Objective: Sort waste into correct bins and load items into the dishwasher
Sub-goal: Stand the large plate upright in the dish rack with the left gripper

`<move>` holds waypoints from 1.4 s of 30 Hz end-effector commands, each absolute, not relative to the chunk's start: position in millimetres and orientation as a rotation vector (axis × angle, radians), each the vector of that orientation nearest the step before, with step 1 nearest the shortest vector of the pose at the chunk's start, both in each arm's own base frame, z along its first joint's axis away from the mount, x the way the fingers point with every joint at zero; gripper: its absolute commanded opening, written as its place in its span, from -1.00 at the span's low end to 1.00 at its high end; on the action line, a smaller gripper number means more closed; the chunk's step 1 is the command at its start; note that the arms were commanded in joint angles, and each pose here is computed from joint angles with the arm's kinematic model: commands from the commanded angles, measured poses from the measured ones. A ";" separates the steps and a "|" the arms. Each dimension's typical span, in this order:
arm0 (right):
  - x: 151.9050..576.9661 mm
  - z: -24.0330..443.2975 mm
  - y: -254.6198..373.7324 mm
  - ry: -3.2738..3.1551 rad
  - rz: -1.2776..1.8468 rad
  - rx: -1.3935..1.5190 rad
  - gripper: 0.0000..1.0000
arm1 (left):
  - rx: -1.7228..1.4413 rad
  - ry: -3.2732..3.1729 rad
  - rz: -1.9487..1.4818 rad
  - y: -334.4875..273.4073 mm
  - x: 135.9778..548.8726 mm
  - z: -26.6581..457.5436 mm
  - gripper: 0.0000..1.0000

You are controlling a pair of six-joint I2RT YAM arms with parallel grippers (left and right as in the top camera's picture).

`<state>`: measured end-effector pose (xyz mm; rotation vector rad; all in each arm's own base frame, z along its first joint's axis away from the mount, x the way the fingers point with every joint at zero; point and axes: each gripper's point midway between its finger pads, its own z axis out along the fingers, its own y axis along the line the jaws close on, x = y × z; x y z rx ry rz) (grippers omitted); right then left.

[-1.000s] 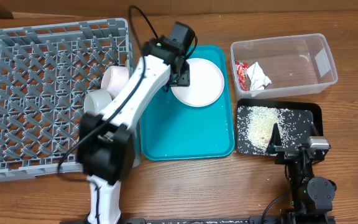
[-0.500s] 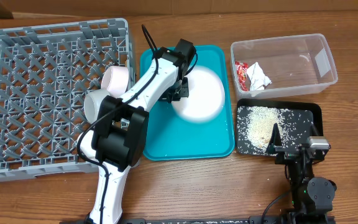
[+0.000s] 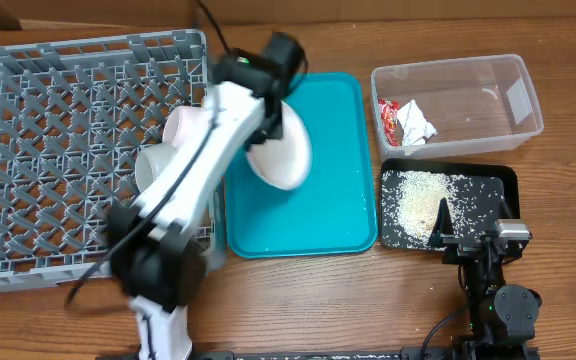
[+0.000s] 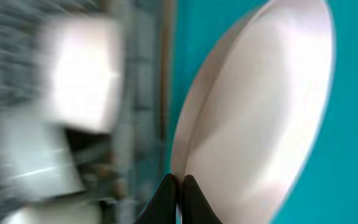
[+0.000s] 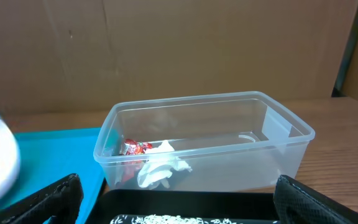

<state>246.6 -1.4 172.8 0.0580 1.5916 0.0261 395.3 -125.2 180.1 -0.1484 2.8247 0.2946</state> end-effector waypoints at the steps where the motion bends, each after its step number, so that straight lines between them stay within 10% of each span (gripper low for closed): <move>1: 246.6 171.2 -1.1 1.588 0.025 0.054 1.00 | -0.250 2.530 0.436 -73.2 376.2 285.6 -0.92; 19: 246.6 171.2 -1.1 1.588 0.025 0.054 1.00 | -0.498 2.185 1.415 121.6 281.8 375.5 -0.92; 42: 246.6 171.2 -1.1 1.588 0.025 0.054 1.00 | -0.251 2.463 1.497 149.7 367.9 263.6 -0.91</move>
